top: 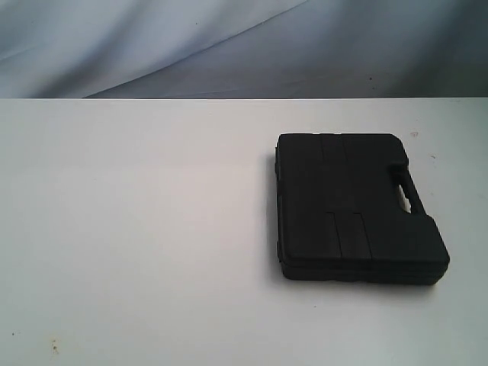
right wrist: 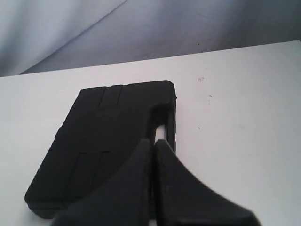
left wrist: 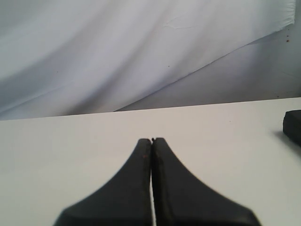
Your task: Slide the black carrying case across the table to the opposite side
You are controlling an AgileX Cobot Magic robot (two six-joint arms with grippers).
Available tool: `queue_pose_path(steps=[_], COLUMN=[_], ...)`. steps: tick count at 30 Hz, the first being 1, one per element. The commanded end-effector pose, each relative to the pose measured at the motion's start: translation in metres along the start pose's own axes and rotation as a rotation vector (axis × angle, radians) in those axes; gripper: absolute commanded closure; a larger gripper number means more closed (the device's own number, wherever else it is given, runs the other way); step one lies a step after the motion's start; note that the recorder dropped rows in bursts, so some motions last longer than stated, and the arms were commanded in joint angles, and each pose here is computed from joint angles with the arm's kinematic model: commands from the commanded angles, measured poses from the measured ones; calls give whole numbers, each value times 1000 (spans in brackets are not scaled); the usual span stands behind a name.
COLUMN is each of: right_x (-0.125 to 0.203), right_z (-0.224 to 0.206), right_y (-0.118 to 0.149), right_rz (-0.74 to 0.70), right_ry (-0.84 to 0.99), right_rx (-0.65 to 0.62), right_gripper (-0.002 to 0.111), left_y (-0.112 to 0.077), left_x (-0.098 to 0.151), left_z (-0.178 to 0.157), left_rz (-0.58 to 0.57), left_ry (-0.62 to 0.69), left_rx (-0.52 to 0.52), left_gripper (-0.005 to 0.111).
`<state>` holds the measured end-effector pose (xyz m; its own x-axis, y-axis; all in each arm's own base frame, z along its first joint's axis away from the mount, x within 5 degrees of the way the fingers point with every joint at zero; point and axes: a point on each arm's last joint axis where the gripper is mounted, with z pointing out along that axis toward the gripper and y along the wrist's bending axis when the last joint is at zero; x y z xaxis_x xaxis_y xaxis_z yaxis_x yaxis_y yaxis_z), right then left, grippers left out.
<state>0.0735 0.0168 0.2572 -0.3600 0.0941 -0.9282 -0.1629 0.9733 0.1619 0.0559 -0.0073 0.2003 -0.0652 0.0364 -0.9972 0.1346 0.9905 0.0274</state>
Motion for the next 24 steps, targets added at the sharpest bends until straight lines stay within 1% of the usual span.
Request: queue_pose_path(steps=[1, 4, 12, 19, 22, 24], right_x=[3, 11, 46, 44, 49, 49], right_z=[5, 11, 24, 3, -2, -2], right_y=[-2, -4, -9, -8, -10, -10], right_rz=[-29, -75, -89, -125, -174, -177], right_ry=[-100, -143, -245, -411, -403, -402], right_rx=[4, 9, -25, -37, -16, -16], right_gripper=[108, 108, 108, 108, 108, 108], left_y=[0, 0, 0, 0, 0, 0], left_x=[1, 1, 1, 1, 1, 1], left_z=[0, 0, 0, 0, 0, 0], left_rz=[-20, -20, -20, -20, -20, -20], left_ry=[-10, -10, -10, -10, -10, -10], left_rx=[0, 0, 0, 0, 0, 0], left_gripper=[107, 107, 107, 107, 107, 107])
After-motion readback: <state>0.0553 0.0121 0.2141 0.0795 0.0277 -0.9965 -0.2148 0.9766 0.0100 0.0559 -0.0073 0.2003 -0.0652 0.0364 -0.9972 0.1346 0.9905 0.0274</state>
